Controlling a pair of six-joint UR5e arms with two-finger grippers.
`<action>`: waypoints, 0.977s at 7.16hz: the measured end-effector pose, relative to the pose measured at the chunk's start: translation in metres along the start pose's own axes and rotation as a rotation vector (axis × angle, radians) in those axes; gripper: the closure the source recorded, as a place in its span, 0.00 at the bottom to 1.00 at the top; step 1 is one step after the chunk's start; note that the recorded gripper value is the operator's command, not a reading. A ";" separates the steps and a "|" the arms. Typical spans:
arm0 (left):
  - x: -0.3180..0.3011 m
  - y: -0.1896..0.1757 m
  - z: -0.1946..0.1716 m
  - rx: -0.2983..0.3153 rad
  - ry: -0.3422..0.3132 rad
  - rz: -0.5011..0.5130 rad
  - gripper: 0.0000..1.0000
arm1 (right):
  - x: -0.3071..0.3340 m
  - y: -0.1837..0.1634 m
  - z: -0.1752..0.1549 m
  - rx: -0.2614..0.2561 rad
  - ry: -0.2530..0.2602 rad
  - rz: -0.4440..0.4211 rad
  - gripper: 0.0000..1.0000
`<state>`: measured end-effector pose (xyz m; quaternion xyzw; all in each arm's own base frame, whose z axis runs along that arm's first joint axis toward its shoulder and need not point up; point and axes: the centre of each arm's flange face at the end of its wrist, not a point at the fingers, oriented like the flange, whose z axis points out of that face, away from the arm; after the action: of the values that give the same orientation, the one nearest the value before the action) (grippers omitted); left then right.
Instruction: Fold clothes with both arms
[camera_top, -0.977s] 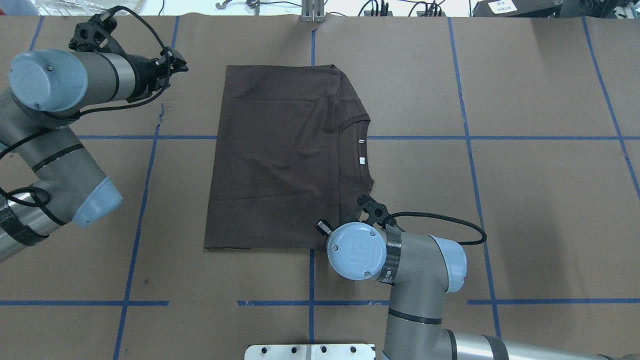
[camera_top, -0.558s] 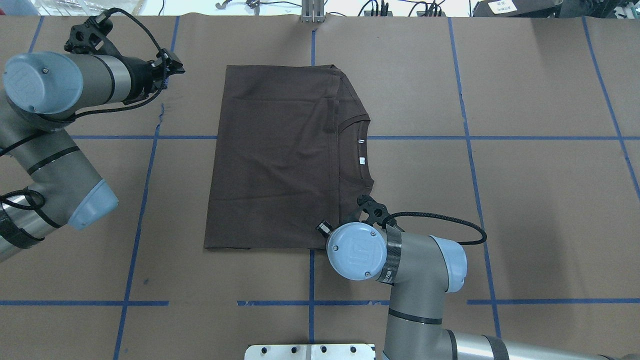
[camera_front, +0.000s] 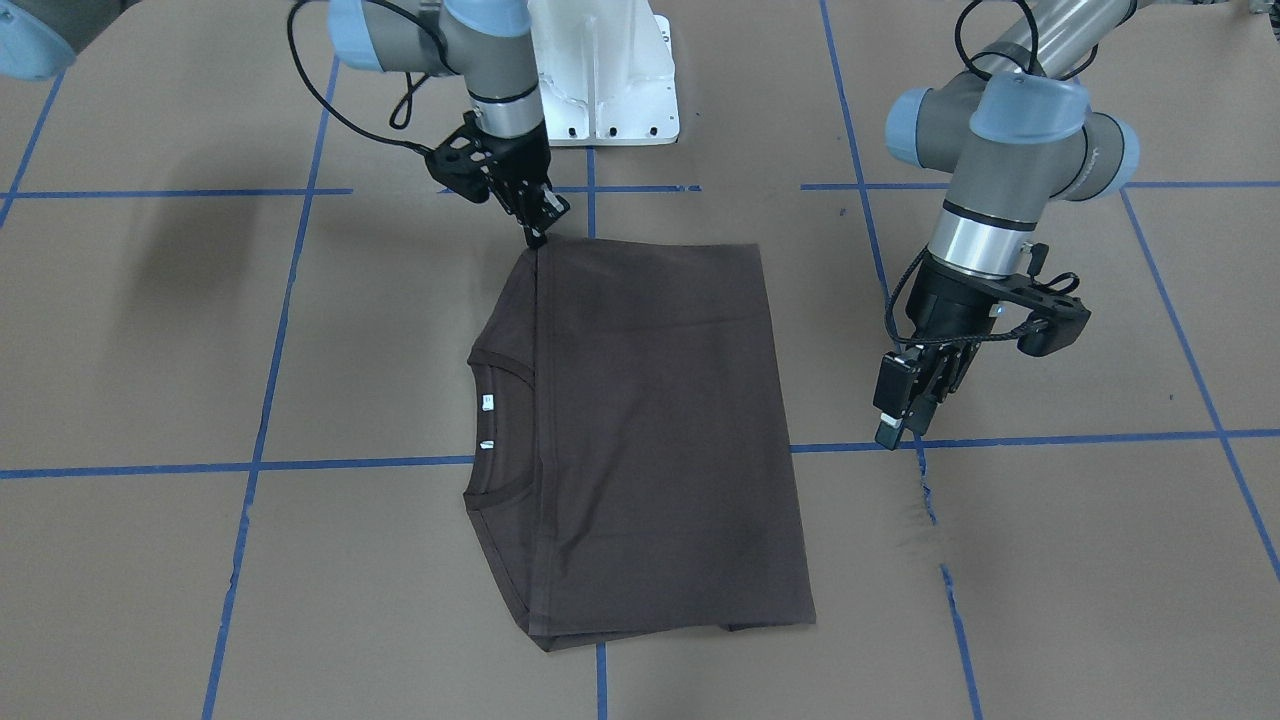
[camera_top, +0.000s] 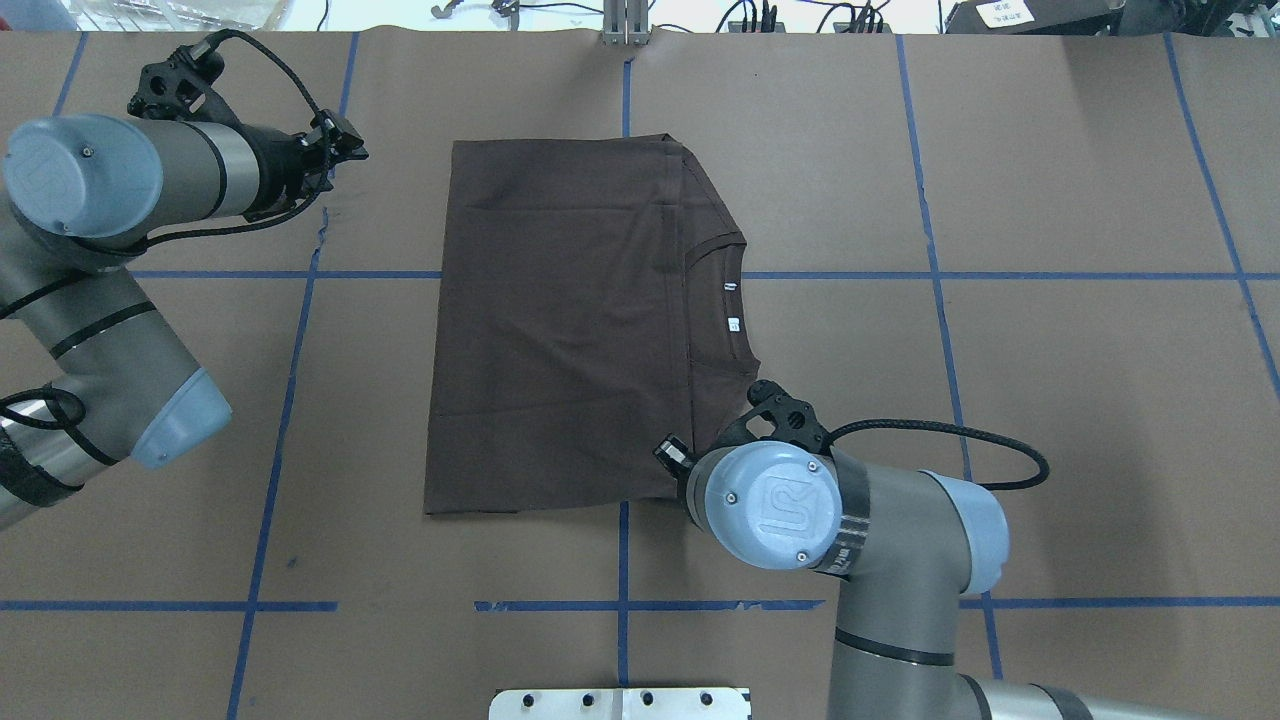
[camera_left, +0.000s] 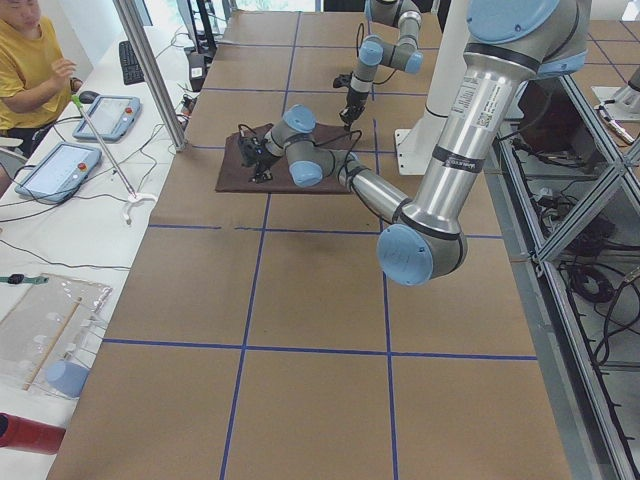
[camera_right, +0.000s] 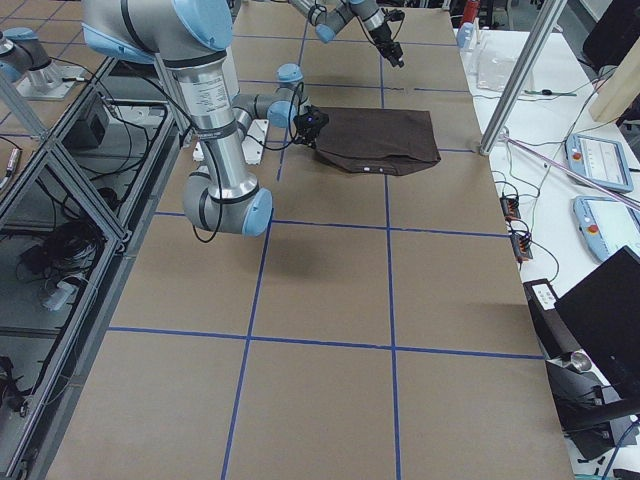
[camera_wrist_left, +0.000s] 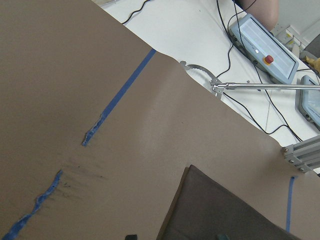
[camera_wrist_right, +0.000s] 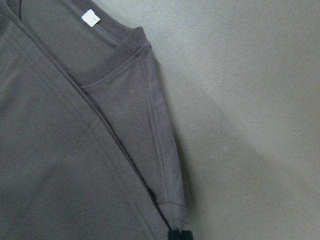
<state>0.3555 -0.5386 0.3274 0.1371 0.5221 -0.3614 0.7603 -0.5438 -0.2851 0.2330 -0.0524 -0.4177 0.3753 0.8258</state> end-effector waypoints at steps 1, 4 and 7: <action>0.002 0.032 0.001 -0.070 0.002 -0.047 0.39 | 0.009 -0.001 -0.022 -0.003 0.009 -0.005 1.00; -0.004 0.120 -0.020 -0.223 -0.001 -0.073 0.01 | 0.024 0.006 -0.042 -0.002 0.044 -0.023 1.00; -0.032 0.223 -0.028 -0.357 -0.107 -0.146 0.00 | 0.028 0.010 -0.040 -0.003 0.052 -0.030 1.00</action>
<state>0.4841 -0.3527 0.3061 -0.0576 0.5452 -0.3240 0.7710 -0.5098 -0.2503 0.2212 -0.0573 -0.3973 0.3607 0.8419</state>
